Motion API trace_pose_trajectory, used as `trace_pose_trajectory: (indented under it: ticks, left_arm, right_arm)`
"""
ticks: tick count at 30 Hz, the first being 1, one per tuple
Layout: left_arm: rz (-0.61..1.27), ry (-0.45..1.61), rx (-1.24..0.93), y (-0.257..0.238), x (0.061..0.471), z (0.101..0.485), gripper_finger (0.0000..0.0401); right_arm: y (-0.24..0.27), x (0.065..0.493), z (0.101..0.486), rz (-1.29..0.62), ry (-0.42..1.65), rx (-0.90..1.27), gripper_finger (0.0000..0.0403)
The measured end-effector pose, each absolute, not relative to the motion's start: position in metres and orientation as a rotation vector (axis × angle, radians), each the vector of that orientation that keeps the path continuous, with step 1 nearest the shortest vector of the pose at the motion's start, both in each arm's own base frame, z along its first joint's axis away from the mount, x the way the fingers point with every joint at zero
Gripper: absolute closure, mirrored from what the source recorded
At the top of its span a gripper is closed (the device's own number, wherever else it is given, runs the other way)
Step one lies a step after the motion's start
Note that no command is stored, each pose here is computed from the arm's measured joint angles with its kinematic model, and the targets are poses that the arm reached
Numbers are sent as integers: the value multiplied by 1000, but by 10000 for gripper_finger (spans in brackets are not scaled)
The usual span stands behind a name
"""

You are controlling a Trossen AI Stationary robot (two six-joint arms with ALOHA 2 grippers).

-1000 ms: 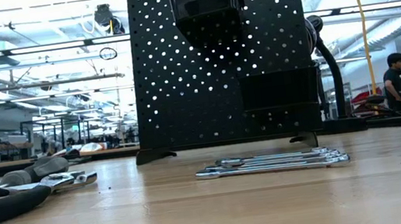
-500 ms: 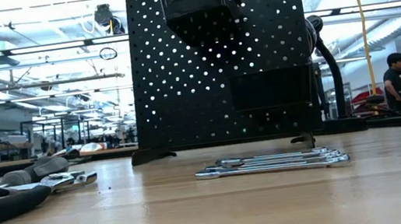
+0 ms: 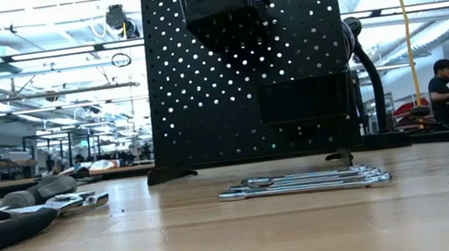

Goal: Hang tools onto peg board
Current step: Hang the gray screwdriver on the black peg board

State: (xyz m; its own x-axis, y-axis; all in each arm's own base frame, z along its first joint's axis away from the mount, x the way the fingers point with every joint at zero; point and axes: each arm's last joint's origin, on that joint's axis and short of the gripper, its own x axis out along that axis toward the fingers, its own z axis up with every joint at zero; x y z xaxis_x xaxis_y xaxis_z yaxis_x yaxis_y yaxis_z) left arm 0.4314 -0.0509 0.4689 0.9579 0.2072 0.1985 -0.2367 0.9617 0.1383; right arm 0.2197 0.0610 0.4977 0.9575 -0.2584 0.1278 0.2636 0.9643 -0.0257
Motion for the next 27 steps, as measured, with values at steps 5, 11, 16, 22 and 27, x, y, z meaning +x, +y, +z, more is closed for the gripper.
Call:
trace_pose_trajectory:
  ticks: [5, 11, 16, 22, 27]
  left_arm:
    - [239, -181, 160, -53, 431, 469, 258]
    - [233, -166, 165, -55, 427, 471, 258]
    - [250, -146, 173, -56, 414, 480, 258]
    - [260, -132, 204, -58, 402, 489, 258]
    - [260, -141, 222, -60, 393, 497, 258]
  right_arm:
    - [61, 220, 497, -262, -116, -43, 198]
    - [61, 217, 498, -254, -117, -56, 182]
    - [65, 210, 504, -221, -159, -91, 182]
    - [65, 197, 511, -205, -191, -109, 181]
    - [65, 189, 514, -191, -206, -110, 181]
